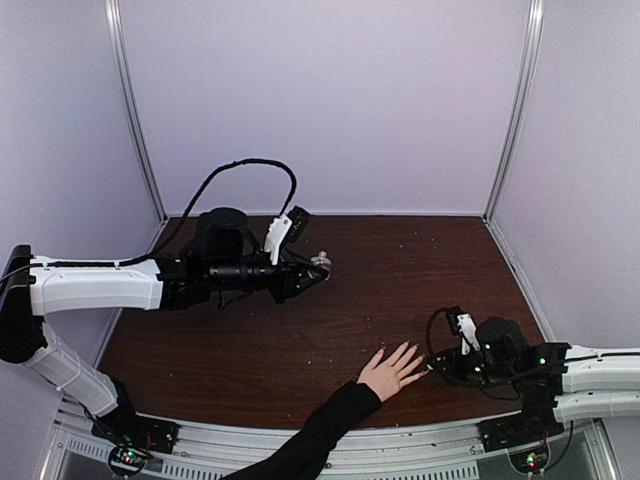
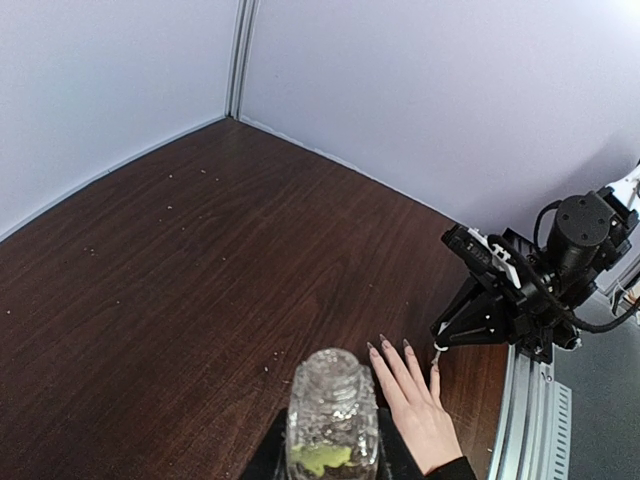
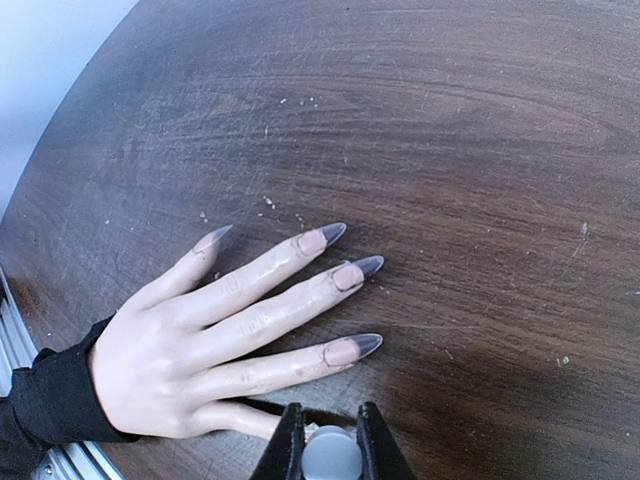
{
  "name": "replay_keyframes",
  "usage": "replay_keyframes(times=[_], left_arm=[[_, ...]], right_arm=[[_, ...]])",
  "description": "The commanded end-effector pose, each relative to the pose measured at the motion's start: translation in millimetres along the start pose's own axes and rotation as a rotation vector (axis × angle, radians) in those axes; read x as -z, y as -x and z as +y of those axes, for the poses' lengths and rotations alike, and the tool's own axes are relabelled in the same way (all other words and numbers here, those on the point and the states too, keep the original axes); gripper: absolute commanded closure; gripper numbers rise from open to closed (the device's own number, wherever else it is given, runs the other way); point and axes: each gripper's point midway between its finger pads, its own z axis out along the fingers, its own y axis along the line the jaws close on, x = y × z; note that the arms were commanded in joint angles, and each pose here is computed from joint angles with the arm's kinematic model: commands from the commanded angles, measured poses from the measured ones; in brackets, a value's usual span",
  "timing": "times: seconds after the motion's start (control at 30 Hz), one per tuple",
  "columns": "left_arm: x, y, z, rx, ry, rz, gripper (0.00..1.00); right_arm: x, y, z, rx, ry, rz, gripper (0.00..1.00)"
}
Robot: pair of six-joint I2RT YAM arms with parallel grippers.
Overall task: Paint the nails
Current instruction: Paint the hand on the nail.
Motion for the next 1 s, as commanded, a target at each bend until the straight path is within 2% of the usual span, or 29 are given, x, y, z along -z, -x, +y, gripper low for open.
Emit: replay_keyframes(times=[0.0, 0.4, 0.97], left_arm=[[6, 16, -2, -0.02, -0.008, -0.066, 1.0], [6, 15, -2, -0.018, -0.007, -0.065, 1.0], [5, 15, -3, -0.018, -0.016, -0.066, 1.0]], right_arm=[[1, 7, 0, -0.006, -0.011, -0.028, 1.0], [8, 7, -12, -0.036, -0.064, -0.055, 1.0], [8, 10, 10, 0.011, 0.066, -0.07, 1.0]])
